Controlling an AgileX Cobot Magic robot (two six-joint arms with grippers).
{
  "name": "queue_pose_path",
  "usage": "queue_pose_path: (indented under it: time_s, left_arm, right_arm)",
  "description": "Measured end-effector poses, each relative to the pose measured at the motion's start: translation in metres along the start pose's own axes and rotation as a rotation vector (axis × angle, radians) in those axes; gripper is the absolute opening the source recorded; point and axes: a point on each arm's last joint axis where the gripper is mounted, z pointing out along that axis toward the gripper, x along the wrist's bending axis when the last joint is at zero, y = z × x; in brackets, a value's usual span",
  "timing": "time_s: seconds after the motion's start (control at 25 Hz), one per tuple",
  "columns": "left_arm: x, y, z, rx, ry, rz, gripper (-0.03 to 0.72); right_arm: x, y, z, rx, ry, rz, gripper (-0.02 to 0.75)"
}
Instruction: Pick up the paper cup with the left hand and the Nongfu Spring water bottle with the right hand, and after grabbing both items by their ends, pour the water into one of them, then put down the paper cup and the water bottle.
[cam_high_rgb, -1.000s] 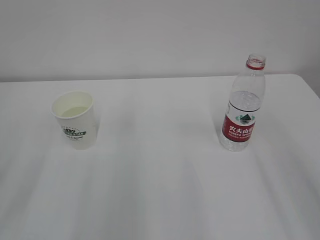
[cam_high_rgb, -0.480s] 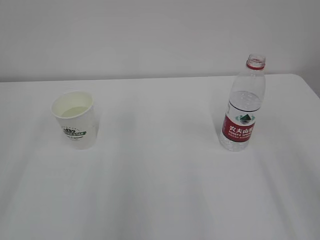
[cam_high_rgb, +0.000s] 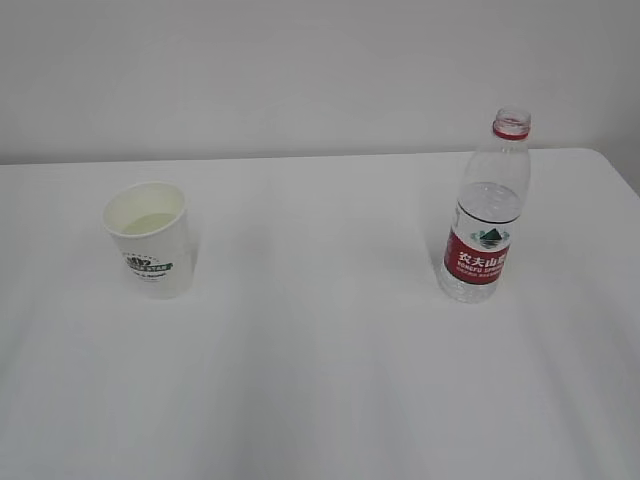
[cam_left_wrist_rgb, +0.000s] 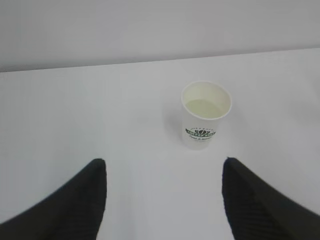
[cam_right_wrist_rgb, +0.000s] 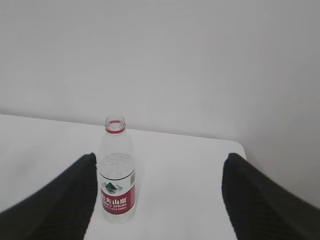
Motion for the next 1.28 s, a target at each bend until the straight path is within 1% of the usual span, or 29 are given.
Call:
queue_pose_path:
  time_s: [0.16,0.36,0.44,0.56,0.72,0.92,1.04,1.16,1.28]
  left_arm:
    - [0.000,-0.002,-0.015,-0.059,-0.032,-0.030,0.513]
    - [0.002,-0.009,-0.037,-0.119,-0.044,-0.034,0.512]
    - [0.003,-0.013,-0.043,-0.118,-0.041,-0.025,0.512]
    - [0.005,-0.020,-0.048,-0.084,-0.034,-0.020,0.512]
    - [0.007,-0.027,-0.054,-0.061,-0.031,-0.019,0.504]
    - [0.005,-0.033,-0.061,-0.056,-0.058,-0.033,0.497]
    - [0.004,-0.037,-0.064,-0.033,-0.083,-0.049,0.495]
    - [0.003,-0.042,-0.067,-0.014,-0.100,-0.061,0.493]
    - [0.004,-0.045,-0.072,-0.029,-0.103,-0.061,0.493]
  right_arm:
    - [0.000,-0.005,-0.013,0.017,0.005,0.016,0.590]
    - [0.000,-0.012,-0.030,0.020,0.004,0.025,0.590]
    - [0.000,-0.014,-0.035,0.021,0.004,0.028,0.590]
    - [0.000,-0.018,-0.041,0.029,0.003,0.030,0.590]
    - [0.001,-0.021,-0.048,0.067,0.016,0.044,0.590]
    - [0.002,-0.022,-0.054,0.117,0.034,0.059,0.590]
    - [0.001,-0.021,-0.057,0.135,0.036,0.060,0.590]
    - [0.001,-0.024,-0.061,0.185,0.038,0.060,0.590]
    - [0.002,-0.027,-0.066,0.198,0.039,0.061,0.590]
